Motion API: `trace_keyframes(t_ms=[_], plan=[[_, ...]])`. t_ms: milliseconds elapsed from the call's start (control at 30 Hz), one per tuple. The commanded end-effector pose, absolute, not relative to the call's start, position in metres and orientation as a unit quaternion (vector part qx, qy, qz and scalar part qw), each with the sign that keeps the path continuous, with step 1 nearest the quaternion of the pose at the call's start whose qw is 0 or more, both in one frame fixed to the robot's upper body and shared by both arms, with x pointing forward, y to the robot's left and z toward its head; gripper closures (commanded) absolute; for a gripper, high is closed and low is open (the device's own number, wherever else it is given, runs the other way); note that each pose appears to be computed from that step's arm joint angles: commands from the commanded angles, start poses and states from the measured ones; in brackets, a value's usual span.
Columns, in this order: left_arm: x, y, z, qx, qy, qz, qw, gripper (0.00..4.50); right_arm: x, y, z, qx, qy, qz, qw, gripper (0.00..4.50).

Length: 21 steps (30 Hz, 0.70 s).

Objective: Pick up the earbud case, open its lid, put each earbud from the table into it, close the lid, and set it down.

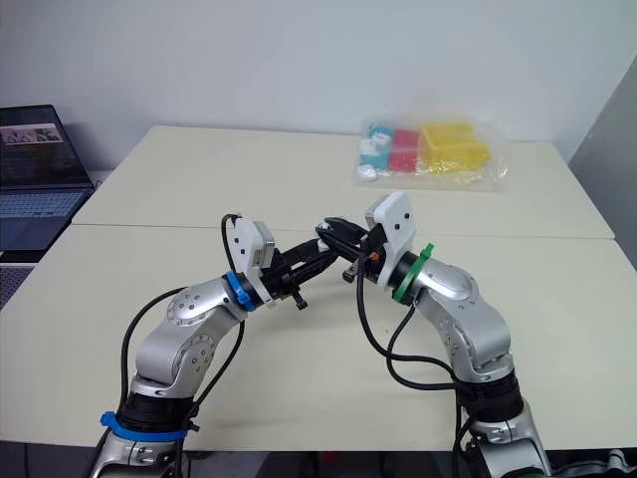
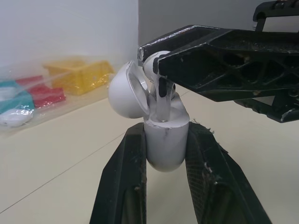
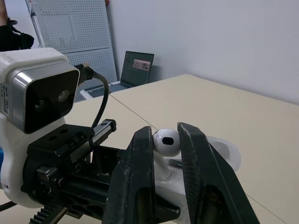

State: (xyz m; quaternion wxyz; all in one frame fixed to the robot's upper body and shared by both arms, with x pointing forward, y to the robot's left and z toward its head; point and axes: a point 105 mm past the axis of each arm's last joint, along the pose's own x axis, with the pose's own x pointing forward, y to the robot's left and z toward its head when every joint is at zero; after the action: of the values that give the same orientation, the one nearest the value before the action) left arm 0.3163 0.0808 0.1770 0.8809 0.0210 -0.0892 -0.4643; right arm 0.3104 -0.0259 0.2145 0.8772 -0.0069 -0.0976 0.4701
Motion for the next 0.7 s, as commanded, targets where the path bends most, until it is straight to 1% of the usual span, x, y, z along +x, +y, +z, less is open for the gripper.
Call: trace_keyframes(t_ms=[33, 333, 500, 633, 700], plan=[[0.312, 0.080, 0.196, 0.026, -0.127, -0.468, 0.874, 3.74, 0.308, -0.024, 0.218, -0.007, -0.109, 0.472, 0.875, 4.12], [0.312, 0.080, 0.197, 0.023, -0.128, -0.466, 0.875, 3.74, 0.308, -0.019, 0.214, -0.003, -0.109, 0.473, 0.874, 4.12], [0.313, 0.080, 0.199, 0.023, -0.131, -0.465, 0.875, 3.74, 0.309, -0.019, 0.203, -0.006, -0.084, 0.474, 0.876, 4.12], [0.313, 0.081, 0.200, 0.025, -0.131, -0.466, 0.875, 3.74, 0.312, -0.023, 0.203, 0.006, -0.082, 0.465, 0.882, 4.12], [0.312, 0.081, 0.199, 0.026, -0.130, -0.466, 0.875, 3.74, 0.311, -0.025, 0.204, -0.004, -0.085, 0.463, 0.882, 3.37]])
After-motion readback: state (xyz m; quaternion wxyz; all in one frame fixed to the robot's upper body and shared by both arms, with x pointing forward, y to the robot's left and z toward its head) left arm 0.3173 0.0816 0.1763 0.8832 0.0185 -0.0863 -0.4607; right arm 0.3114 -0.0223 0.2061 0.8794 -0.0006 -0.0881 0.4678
